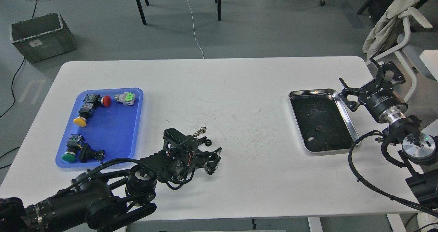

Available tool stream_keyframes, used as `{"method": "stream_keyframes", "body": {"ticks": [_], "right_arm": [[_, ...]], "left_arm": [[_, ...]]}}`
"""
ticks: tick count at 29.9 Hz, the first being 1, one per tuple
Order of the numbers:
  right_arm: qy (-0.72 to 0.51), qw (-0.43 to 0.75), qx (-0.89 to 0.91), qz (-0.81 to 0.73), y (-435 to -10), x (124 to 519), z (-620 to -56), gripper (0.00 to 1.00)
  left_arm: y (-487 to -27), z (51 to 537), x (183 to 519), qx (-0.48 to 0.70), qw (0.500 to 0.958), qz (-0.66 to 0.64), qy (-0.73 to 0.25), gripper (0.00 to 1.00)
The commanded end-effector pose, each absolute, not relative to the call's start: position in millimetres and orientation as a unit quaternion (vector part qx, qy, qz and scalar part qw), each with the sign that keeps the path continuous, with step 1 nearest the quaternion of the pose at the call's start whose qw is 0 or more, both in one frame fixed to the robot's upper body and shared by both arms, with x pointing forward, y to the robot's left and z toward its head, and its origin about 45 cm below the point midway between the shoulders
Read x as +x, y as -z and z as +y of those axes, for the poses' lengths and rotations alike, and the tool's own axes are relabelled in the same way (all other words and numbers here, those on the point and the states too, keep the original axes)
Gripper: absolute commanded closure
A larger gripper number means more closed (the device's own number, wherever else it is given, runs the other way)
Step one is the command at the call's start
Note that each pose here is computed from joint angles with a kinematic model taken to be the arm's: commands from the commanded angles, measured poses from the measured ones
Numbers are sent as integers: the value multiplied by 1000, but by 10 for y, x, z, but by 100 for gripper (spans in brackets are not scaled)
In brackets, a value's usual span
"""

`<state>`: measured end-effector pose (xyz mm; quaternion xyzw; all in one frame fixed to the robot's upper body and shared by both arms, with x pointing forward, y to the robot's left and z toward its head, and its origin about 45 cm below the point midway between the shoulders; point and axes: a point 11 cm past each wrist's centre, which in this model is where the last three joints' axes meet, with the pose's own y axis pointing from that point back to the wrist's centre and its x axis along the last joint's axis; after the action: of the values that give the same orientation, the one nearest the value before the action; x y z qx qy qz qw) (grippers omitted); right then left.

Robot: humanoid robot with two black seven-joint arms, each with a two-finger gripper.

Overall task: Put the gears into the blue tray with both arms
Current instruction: 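Grasp the black gear on the table with the left gripper, then carry the gear into the blue tray and release it with the left gripper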

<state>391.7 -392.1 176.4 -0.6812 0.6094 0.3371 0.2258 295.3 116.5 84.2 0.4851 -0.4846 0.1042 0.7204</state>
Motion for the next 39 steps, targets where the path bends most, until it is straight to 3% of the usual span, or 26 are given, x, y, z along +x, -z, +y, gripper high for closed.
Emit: {"method": "stream_keyframes", "body": {"ticks": [1,6,9,12,20,25,34,39], "right_arm": [[-337,226,-681,609,-1764,3917,-3920,5],[-337,226,-681,609,-1764,3917,-3920,5],[-337,226,-681,609,-1764,3917,-3920,5],[-337,225,-681,609,-1763,3917,-3920,5],[-337,225,-682,609,-1763,3917,-3918,5],[-336,226,-683,608,-1777,3919,-3920,5],[-335,228,-683,608,-1793,3931,-3916,5],[-333,230,-684,607,-1824,3955,-3908,4]], "left_arm": [[-834,1207,2972,490,718,-483,-106,49],[-835,1224,2980,492,717,-482,-108,59],[-837,1223,2982,491,721,-476,-113,83],[-827,1240,2970,490,724,-471,-115,92],[-905,1424,3042,496,723,-461,-134,93],[-1223,1541,3187,481,725,-464,-169,93],[-2284,2474,3593,487,692,-462,-266,92],[-2447,2992,3585,514,670,-460,-274,92]]}}
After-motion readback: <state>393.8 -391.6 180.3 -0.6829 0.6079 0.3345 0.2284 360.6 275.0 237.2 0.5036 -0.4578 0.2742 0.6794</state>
